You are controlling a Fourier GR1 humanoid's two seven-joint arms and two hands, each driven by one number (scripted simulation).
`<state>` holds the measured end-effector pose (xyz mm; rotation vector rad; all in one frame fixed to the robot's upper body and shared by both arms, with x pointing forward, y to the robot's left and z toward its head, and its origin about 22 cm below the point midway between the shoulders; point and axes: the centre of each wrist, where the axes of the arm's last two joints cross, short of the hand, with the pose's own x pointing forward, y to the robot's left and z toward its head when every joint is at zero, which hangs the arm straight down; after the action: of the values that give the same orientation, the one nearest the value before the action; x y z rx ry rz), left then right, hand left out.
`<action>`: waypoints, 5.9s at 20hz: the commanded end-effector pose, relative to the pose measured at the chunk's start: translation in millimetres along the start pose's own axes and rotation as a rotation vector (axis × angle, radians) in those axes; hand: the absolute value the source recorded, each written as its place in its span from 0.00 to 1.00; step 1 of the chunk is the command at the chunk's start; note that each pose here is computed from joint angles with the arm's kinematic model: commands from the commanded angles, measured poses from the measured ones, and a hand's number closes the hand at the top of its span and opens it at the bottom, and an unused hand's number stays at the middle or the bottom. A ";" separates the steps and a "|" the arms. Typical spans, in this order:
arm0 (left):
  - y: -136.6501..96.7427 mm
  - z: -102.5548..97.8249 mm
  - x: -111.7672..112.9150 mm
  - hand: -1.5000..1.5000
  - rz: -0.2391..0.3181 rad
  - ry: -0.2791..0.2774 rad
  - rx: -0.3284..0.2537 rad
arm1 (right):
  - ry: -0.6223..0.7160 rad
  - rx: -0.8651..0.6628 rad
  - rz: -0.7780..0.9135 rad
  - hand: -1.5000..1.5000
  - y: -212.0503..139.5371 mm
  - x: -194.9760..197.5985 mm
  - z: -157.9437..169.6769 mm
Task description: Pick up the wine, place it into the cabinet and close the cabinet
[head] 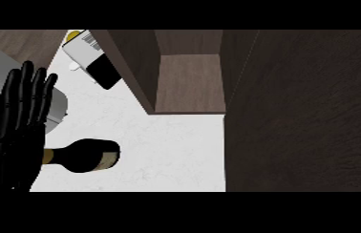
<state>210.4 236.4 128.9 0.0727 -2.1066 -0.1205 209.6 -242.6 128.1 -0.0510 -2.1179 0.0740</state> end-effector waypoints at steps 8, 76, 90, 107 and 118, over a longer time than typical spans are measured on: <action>23.6 10.7 4.9 0.00 0.332 0.040 0.242 | 0.156 0.154 -0.108 0.00 9.3 3.0 35.7; 79.1 130.2 -69.8 0.00 0.255 0.289 0.439 | 0.169 0.219 -0.140 0.00 11.4 60.9 28.2; 67.8 163.8 -129.4 0.00 0.243 0.344 0.421 | 0.200 0.224 -0.140 0.00 10.8 61.5 34.1; 48.5 135.3 -185.9 0.00 0.300 0.388 0.378 | 0.191 0.199 -0.114 0.00 21.3 68.9 21.6; 55.8 142.1 -212.8 0.00 0.354 0.385 0.416 | 0.195 0.207 -0.102 0.00 9.4 54.7 15.9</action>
<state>187.9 322.8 -125.6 0.0031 -1.7011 0.4776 154.1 -228.9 168.4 0.1699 -1.9044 0.2192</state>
